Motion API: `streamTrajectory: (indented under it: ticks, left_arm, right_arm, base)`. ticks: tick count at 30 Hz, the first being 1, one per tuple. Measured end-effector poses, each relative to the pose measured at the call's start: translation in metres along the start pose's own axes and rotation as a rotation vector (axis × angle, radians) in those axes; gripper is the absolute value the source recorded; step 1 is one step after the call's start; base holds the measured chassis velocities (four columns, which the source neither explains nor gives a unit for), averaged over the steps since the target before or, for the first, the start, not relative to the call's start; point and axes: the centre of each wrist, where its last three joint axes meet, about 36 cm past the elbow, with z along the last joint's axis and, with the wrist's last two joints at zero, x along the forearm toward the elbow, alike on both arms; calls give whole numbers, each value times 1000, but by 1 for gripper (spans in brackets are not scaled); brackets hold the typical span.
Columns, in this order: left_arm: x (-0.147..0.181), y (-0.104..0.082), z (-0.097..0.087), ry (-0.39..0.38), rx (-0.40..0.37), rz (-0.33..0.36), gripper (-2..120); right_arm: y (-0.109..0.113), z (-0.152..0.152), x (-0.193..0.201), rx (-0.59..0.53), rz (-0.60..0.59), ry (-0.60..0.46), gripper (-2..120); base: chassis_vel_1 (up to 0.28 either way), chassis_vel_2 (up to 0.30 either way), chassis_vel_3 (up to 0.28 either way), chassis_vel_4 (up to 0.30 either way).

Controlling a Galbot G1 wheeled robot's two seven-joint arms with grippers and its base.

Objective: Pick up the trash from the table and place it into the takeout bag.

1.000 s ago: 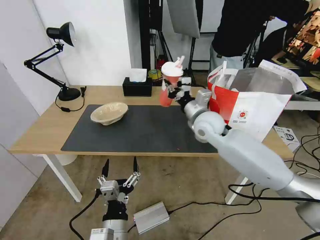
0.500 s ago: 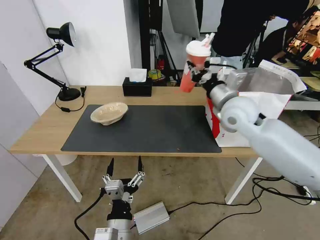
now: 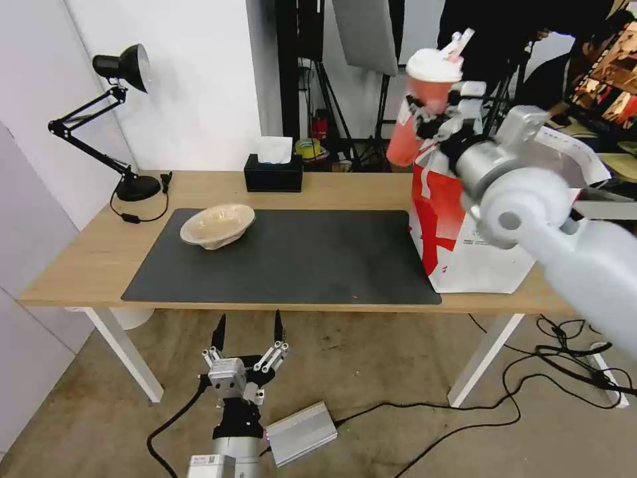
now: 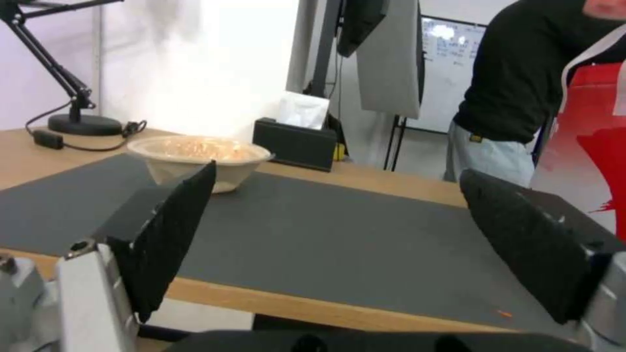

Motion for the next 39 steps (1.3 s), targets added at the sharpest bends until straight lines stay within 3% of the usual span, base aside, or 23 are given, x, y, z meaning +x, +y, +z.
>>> streamTrajectory:
  ticks: [8,20,39]
  left_arm:
    - [3,-4,3,8,-5,13,100]
    - [4,-4,7,19,-7,14,100]
    - [3,-4,10,22,-8,16,100]
  right_arm:
    - [-25,-26,7,4,44,-14,8]
    - [-44,-51,5,14,79,-36,8]
    - [-67,-28,3,54,131,8,8]
  base:
    - [0,0,0,0]
    - [0,0,0,0]
    - [0,0,0,0]
